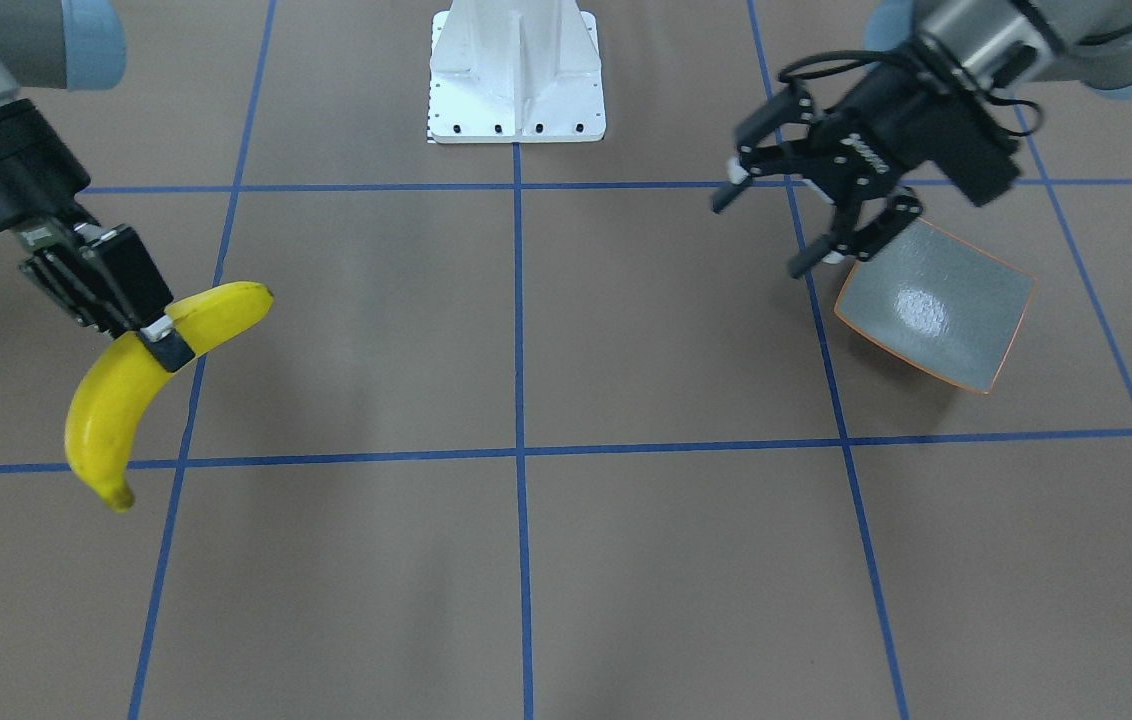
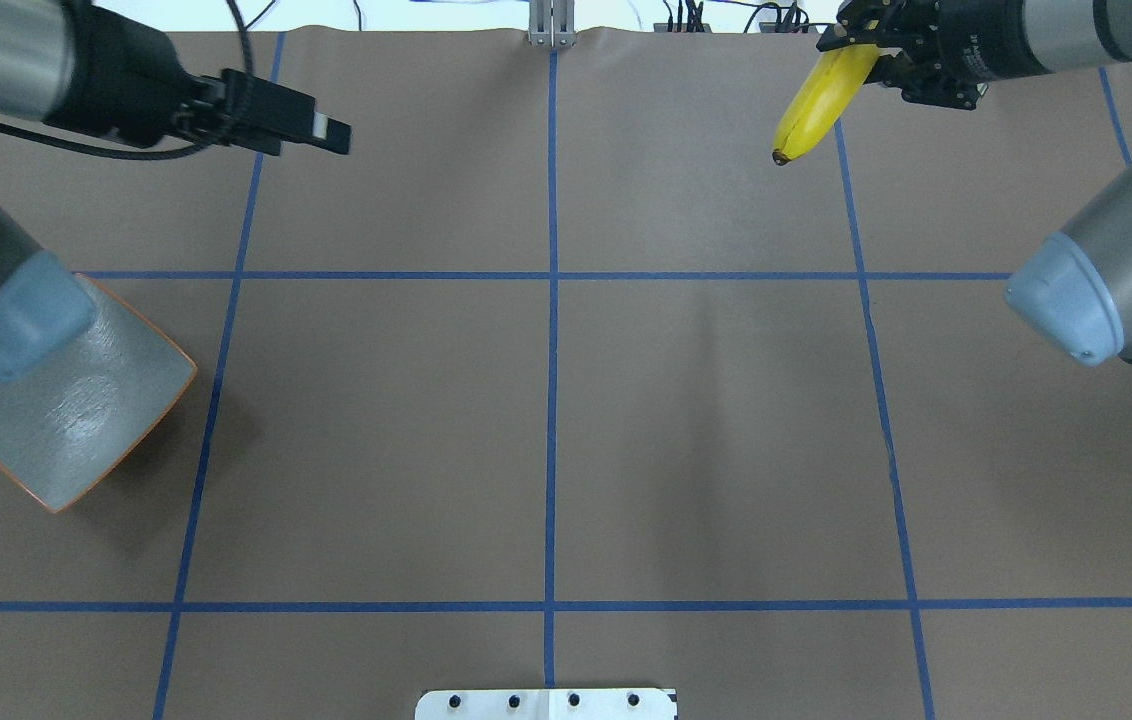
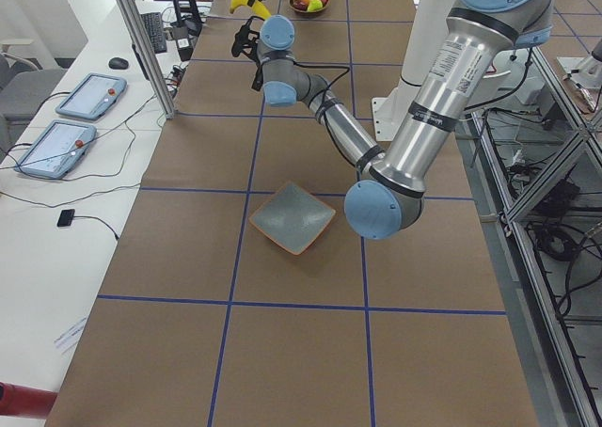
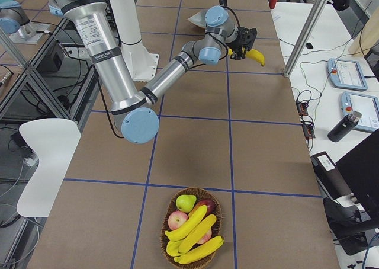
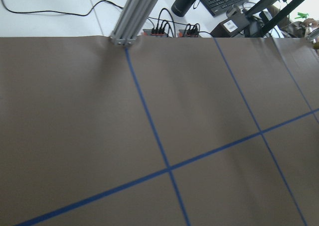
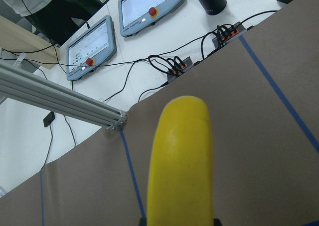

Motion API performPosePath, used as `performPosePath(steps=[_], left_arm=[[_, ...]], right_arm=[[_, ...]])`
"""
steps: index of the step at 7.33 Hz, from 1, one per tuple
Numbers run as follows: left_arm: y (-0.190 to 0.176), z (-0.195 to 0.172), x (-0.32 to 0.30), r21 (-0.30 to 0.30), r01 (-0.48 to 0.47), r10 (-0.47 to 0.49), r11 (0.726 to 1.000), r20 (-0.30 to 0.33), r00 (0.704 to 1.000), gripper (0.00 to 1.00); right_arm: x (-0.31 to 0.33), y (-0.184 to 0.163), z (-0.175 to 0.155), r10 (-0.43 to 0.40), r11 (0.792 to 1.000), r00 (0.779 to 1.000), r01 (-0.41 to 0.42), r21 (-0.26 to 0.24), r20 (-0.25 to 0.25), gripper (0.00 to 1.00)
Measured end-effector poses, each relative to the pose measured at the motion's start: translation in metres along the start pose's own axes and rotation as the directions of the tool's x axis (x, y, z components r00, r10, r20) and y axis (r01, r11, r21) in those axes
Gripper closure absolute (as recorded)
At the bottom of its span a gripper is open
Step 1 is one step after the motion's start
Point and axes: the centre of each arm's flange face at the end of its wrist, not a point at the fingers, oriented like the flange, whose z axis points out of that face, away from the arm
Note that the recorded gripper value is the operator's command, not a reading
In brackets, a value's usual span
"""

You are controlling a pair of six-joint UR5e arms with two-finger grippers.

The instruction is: Transfer all bananas from basket to plate

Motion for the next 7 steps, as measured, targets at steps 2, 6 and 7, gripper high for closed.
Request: performPosePath(steps=[2,6,7], left_arm=[[0.021,0.032,0.050,-0.018,-0.014,0.012,1.000,-0.081,0.997,0.00],[0.049,0.055,0.097,-0.070,0.002,-0.015,0.998,-0.194,0.981,0.00],[0.053,0.058,0.103,-0.077,0.001,-0.017,0.997,-0.206,0.978,0.00]], right_arm=[[-0.022,0.049,0.003,-0.035,0.996,0.998,0.039,-0.080,0.047,1.00],[-0.063,0.126,0.009,-0.089,0.972,0.984,0.119,-0.202,0.153,1.00],[-0.071,0.136,0.007,-0.094,0.968,0.980,0.132,-0.215,0.177,1.00]])
